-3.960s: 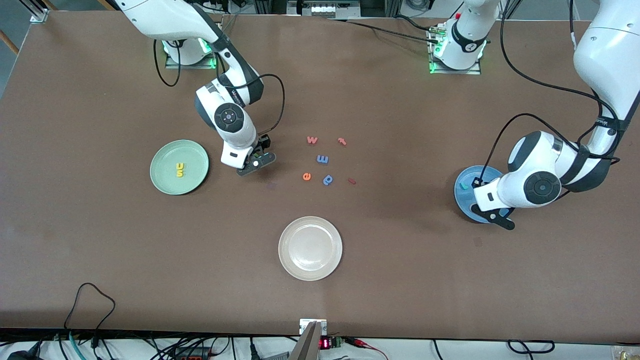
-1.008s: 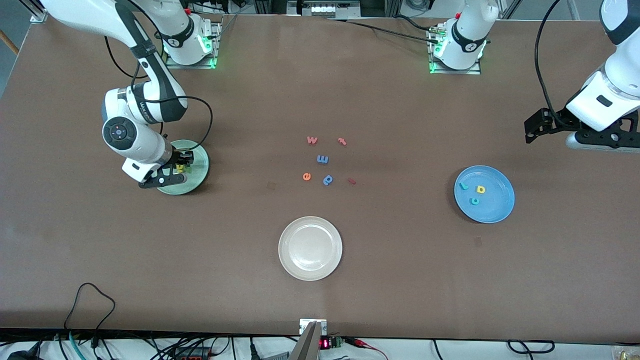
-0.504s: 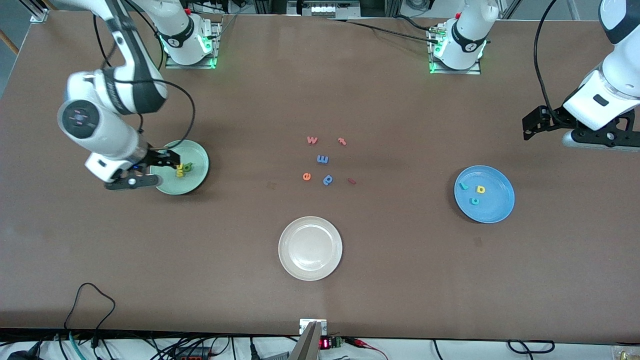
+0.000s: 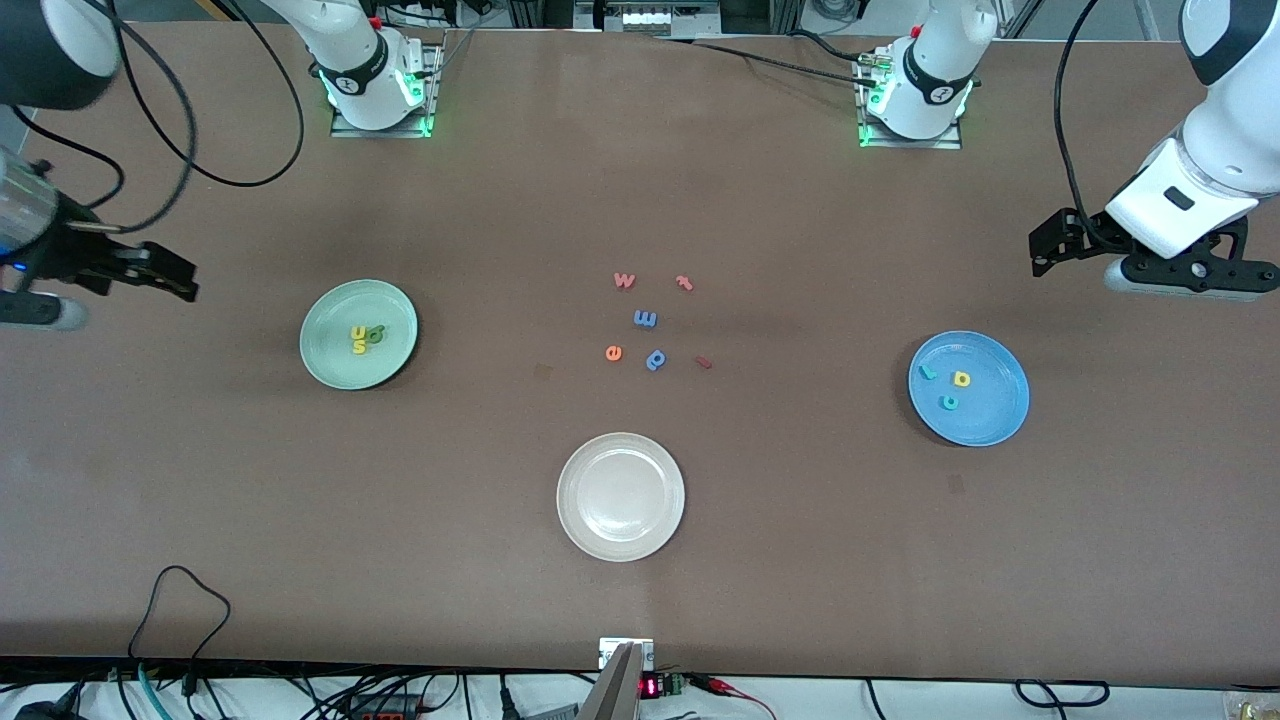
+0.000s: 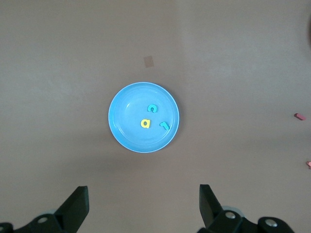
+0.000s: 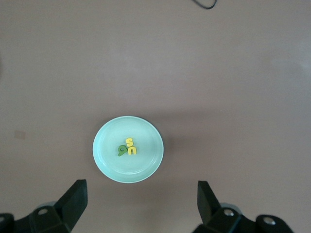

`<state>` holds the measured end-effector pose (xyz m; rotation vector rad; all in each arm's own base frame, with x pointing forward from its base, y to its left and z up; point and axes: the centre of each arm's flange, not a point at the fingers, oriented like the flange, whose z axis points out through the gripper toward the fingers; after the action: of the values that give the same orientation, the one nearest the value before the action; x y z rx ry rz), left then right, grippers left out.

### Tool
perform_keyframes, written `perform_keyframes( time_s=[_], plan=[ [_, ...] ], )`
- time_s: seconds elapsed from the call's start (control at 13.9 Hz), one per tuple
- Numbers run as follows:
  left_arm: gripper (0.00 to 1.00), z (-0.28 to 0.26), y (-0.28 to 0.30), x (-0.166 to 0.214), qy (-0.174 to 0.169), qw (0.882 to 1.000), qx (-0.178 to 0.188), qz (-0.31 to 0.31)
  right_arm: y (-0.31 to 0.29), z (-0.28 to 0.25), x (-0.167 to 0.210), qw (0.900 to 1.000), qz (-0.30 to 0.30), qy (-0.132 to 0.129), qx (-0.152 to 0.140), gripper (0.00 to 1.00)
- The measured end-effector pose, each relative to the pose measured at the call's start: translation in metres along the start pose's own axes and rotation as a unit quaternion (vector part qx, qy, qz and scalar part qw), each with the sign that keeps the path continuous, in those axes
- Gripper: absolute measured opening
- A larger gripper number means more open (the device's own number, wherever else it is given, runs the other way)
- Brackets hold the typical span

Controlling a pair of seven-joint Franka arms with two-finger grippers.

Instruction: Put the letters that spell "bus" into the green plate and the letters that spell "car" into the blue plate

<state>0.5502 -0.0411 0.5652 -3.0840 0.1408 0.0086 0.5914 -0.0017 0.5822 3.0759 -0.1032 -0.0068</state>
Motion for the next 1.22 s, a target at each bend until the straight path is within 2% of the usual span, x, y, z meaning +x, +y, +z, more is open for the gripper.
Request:
perform_keyframes(
  time_s=[0.94, 1.22],
  plan=[
    [1.0, 0.0, 0.0, -0.001, -0.002, 1.0, 0.0, -0.003, 0.003, -0.015, -0.006, 1.0, 0.003, 0.003, 0.002, 1.0],
    [1.0, 0.001, 0.0, -0.001, -0.005, 1.0, 0.0, -0.003, -0.006, -0.014, -0.007, 0.999, 0.005, -0.002, 0.042, 1.0]
  ],
)
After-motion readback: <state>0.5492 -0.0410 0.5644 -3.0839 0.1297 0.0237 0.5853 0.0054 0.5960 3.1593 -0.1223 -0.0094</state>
